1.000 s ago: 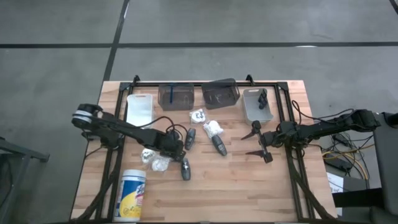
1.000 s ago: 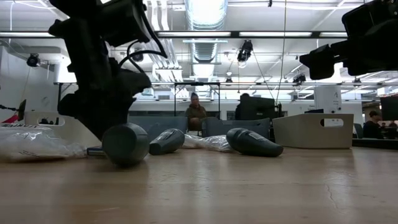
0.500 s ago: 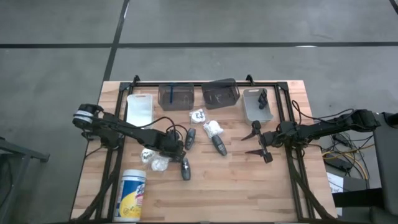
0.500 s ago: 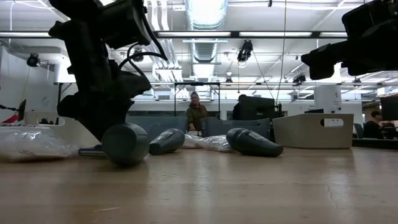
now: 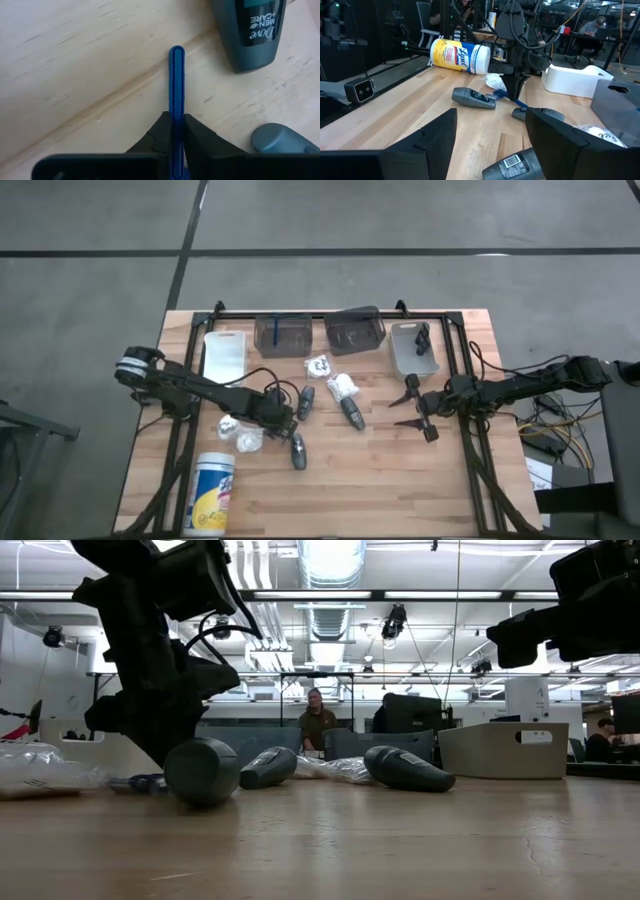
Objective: Pick & Place Travel size toiletries
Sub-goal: Put the blue razor into the left black bin
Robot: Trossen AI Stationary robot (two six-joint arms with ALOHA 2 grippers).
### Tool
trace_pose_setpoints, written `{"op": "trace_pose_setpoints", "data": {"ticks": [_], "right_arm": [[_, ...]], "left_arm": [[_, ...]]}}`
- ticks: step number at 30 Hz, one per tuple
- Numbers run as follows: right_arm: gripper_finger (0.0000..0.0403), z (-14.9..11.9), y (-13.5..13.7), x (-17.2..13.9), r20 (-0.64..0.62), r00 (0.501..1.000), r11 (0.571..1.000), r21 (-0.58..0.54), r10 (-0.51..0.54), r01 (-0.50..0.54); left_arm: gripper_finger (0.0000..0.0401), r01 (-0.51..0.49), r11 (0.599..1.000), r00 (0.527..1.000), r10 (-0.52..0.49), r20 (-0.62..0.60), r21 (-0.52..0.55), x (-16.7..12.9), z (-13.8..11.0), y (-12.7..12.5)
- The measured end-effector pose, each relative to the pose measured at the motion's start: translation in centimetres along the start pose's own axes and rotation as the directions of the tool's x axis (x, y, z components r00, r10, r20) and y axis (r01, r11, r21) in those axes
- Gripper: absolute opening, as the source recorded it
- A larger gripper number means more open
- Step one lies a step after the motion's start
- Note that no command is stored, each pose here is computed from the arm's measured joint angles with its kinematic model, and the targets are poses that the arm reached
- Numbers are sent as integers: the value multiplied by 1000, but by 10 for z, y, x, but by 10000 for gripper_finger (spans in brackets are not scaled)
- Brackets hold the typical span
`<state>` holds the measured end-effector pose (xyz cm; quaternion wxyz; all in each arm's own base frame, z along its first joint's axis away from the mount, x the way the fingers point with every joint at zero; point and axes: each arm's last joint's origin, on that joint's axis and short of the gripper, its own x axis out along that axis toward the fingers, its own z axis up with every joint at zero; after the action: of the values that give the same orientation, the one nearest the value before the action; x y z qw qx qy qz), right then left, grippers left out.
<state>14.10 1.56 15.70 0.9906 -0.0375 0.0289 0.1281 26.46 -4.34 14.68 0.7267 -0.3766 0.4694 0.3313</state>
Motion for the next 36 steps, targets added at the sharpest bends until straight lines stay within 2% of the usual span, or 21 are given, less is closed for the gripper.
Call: {"op": "trace_pose_setpoints", "data": {"ticks": [4,8,14,26,31,36], "right_arm": [[224,0,0,0,0,1000,1000,0,0,0],[226,0,0,0,0,1000,1000,-1,0,0],[245,0,0,0,0,1000,1000,0,0,0],[284,0,0,0,0,1000,1000,-1,0,0],[299,0,0,0,0,1000,1000,-1,0,0],[313,0,0,0,0,1000,1000,0,0,0]], "left_arm": [[48,3,1000,1000,-3,3,9,0,0,0],[44,14,999,1000,-14,7,45,-4,2,-4],[36,66,992,995,-73,66,103,-18,10,-16],[38,106,979,977,-135,165,173,-39,23,-34],[38,97,973,961,-147,235,211,-48,31,-42],[35,36,972,932,-116,344,231,-54,42,-45]]}}
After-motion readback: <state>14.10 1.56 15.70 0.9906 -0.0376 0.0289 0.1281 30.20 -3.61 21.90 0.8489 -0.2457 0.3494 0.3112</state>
